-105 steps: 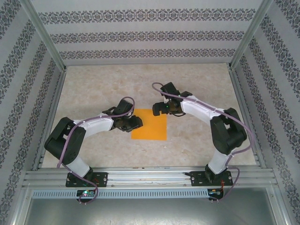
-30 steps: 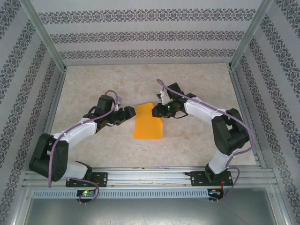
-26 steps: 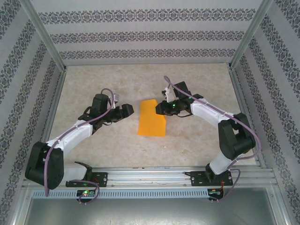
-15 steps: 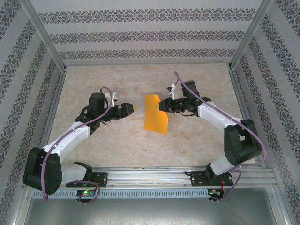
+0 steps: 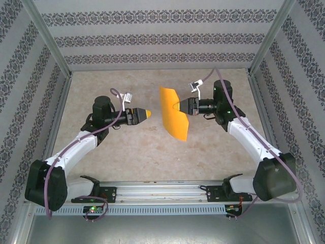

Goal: Fold a paper plane with a square sheet of paper (fold left side to right side)
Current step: Place a square sheet of paper at the center of the table.

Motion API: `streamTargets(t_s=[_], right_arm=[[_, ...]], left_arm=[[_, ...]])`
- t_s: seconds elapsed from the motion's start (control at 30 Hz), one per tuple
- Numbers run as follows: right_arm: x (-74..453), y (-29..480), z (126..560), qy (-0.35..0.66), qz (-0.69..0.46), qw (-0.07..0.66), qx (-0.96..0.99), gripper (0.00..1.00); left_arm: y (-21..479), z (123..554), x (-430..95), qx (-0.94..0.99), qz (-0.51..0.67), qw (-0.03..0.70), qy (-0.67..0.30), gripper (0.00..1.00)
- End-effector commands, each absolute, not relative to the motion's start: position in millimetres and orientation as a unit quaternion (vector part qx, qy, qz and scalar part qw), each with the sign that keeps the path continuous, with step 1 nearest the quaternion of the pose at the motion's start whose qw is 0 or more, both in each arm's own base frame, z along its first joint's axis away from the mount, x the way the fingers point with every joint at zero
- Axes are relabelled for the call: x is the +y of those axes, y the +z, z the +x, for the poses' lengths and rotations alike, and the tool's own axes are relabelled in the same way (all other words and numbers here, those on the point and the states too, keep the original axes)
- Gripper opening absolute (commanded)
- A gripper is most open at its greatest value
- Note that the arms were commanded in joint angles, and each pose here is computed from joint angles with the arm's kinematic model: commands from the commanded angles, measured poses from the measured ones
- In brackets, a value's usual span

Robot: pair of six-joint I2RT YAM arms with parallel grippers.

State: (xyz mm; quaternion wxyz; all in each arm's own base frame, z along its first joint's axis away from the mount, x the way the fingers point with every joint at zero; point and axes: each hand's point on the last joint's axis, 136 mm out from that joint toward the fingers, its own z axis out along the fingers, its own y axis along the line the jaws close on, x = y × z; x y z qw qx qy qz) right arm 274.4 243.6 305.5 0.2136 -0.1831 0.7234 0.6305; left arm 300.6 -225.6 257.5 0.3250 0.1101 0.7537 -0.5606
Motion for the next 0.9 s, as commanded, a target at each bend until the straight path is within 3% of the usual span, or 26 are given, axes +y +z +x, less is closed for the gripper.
streamTargets(t_s=[0.0,0.23,0.5,0.57,0.73,0.8,0.87], right_arm=[[250,346,248,0.654,-0.243,0.218,0.682,0.18],[265,373,231,0.661,-0.281,0.225,0.658,0.18],[271,373,241,0.656,-0.275,0.235,0.662,0.18],[267,366,253,0.650,-0.256,0.242,0.673,0.18],[253,350,278,0.631,-0.215,0.264,0.697,0.19],[250,345,282,0.626,-0.209,0.266,0.702,0.19],[247,339,286,0.621,-0.202,0.265,0.709,0.22]], left_arm=[[314,295,-231,0.687,0.184,0.375,-0.595,0.95],[334,292,-235,0.668,0.219,0.377,-0.603,0.97],[346,284,-243,0.646,0.245,0.367,-0.622,0.94],[347,282,-244,0.644,0.249,0.362,-0.627,0.81],[337,283,-245,0.660,0.240,0.351,-0.620,0.22],[329,287,-244,0.673,0.231,0.348,-0.610,0.10],[321,291,-243,0.686,0.222,0.344,-0.602,0.04]])
